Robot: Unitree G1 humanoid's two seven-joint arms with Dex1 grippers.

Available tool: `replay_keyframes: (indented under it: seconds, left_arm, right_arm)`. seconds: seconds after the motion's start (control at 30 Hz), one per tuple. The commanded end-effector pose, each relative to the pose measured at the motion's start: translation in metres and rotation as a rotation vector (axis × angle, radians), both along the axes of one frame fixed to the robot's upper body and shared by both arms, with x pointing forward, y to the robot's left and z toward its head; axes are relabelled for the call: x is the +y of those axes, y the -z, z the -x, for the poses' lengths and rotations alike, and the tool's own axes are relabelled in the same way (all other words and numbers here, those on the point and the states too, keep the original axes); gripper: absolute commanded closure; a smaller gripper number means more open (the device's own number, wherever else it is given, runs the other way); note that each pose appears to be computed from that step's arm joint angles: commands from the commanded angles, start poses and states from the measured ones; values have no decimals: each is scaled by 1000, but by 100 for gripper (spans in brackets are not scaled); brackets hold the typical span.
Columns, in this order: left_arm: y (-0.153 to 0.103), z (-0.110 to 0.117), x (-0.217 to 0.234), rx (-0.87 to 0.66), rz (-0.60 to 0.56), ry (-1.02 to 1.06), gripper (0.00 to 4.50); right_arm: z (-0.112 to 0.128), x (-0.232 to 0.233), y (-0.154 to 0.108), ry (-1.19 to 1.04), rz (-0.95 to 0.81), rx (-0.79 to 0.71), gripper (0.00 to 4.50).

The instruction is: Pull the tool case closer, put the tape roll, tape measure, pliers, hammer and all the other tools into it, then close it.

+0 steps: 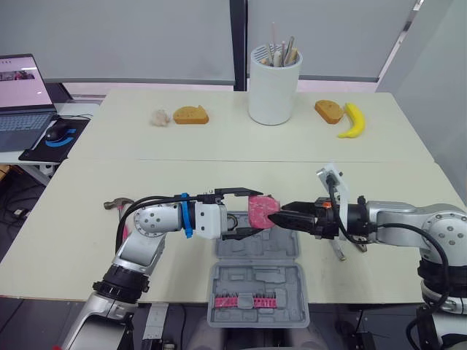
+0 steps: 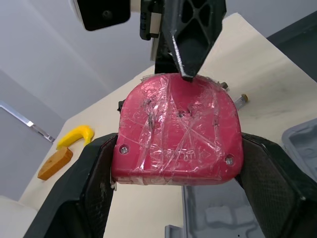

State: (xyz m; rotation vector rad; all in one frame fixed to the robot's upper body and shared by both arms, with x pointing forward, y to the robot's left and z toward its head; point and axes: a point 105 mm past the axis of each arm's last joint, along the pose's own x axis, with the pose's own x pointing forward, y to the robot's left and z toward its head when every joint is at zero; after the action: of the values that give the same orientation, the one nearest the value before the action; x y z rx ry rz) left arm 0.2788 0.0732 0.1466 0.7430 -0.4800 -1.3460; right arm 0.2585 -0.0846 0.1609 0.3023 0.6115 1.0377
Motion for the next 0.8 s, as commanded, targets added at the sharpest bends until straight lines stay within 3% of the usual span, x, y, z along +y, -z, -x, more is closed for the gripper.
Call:
replay_keyframes:
  seconds: [0.03, 0.33, 0.43, 0.6, 0.8]
  left_arm:
    - [-6, 4, -6, -52, 23, 21, 126]
    - [-8, 6, -8, -58, 33, 27, 126]
    - [-8, 7, -8, -59, 34, 35, 126]
    - [-9, 8, -10, -71, 35, 44, 126]
    - [-9, 9, -11, -74, 37, 51, 126]
  right_arm:
    - [2, 11, -10, -23, -43, -22, 0]
    - [3, 19, -12, -28, -69, -2, 0]
    - [3, 19, -12, -30, -74, -2, 61]
    - [3, 21, -11, -29, -68, -6, 226]
    - [5, 21, -11, -29, -73, -4, 361]
